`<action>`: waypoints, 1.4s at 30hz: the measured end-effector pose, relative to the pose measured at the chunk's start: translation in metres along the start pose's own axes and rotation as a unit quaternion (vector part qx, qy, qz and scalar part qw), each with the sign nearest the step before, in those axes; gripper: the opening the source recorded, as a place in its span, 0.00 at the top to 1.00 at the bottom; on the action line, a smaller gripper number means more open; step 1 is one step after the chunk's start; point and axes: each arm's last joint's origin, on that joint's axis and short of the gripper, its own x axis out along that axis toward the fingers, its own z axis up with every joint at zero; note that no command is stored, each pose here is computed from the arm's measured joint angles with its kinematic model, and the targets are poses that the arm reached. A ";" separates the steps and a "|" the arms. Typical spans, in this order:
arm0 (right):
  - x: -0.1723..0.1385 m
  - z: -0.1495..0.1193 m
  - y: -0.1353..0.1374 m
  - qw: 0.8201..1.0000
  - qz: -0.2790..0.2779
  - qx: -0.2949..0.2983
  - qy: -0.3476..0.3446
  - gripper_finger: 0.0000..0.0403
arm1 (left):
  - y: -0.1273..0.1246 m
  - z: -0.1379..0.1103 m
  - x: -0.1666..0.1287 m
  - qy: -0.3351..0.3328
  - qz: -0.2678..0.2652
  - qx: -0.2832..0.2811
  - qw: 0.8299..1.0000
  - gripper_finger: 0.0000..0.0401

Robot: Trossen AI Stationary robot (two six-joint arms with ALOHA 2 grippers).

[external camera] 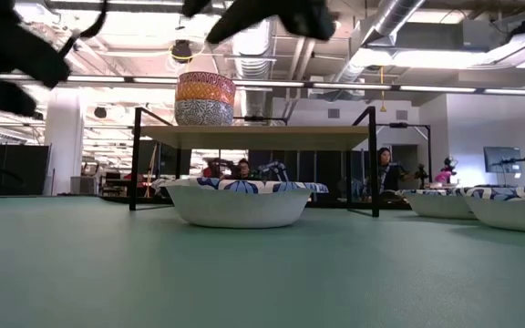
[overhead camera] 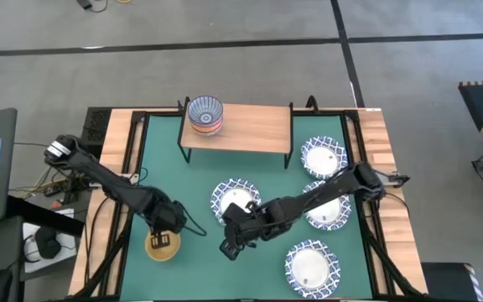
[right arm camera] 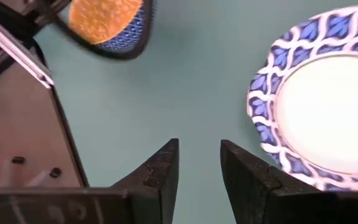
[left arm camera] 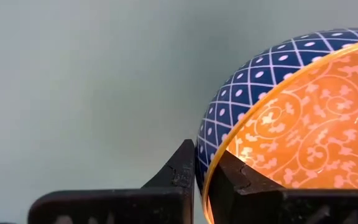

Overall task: Place and stack bowls onto a shelf
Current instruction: Stack the yellow patterned bowl on top of the blue patterned bowl on the shelf

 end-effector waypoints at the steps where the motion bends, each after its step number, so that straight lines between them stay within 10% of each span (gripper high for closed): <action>1: -0.008 0.002 0.000 1.000 0.001 0.000 -0.001 0.66 | 0.003 0.002 -0.008 -0.012 0.002 -0.003 1.000 0.99; 10: -0.086 0.020 -0.028 0.997 -0.074 0.005 -0.032 0.69 | 0.053 0.030 -0.126 -0.153 0.040 -0.111 0.981 0.99; 21: -0.125 0.030 -0.060 0.989 -0.142 0.027 -0.024 0.70 | 0.135 0.061 -0.275 -0.372 0.149 -0.236 0.885 0.99; 42: -0.130 0.012 -0.070 0.972 -0.234 0.004 0.022 0.70 | 0.259 0.145 -0.282 -0.248 0.148 -0.268 0.919 0.97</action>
